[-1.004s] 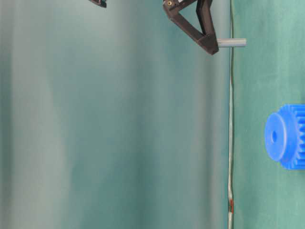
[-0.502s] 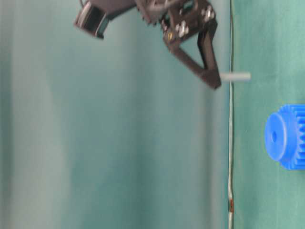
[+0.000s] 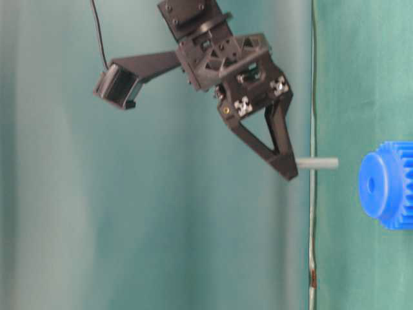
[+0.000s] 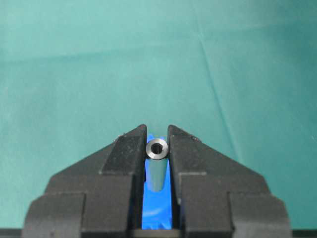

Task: Insert the shaft placed at a random location into the center hole of the medium gear at another random location.
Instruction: 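Carry the shaft left and position it above the gear's center hole, then lower the shaft into the gear's center hole with the right gripper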

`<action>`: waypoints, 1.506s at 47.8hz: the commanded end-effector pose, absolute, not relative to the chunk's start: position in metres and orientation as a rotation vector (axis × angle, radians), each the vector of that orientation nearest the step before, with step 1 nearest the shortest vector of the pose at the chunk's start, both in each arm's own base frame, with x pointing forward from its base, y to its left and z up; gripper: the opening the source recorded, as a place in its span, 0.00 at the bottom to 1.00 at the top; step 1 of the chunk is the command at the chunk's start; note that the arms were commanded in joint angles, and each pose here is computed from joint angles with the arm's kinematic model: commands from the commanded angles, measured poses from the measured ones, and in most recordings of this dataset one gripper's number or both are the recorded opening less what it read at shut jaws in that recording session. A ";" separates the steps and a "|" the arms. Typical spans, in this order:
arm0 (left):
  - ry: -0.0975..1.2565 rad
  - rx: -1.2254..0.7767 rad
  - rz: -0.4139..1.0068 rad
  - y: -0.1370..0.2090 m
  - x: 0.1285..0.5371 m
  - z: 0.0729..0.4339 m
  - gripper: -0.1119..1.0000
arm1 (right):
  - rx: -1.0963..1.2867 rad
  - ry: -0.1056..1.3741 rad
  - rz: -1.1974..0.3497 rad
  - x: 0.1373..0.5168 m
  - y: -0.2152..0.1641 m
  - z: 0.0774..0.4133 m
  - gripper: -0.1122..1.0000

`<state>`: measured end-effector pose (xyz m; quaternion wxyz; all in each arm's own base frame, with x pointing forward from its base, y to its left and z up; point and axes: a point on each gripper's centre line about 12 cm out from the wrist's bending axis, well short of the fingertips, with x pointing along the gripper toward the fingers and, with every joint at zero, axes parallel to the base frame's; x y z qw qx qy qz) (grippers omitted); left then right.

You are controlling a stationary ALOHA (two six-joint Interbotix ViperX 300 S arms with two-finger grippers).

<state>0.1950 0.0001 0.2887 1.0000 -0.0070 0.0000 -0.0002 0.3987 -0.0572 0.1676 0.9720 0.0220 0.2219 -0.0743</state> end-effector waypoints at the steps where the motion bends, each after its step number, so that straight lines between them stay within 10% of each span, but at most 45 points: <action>1: -0.018 -0.014 -0.001 0.000 0.197 0.297 0.10 | 0.033 0.413 -0.140 0.409 -0.055 0.181 0.22; 72: -0.020 -0.014 0.001 0.000 0.197 0.298 0.10 | 0.032 0.438 -0.132 0.427 -0.054 0.157 0.22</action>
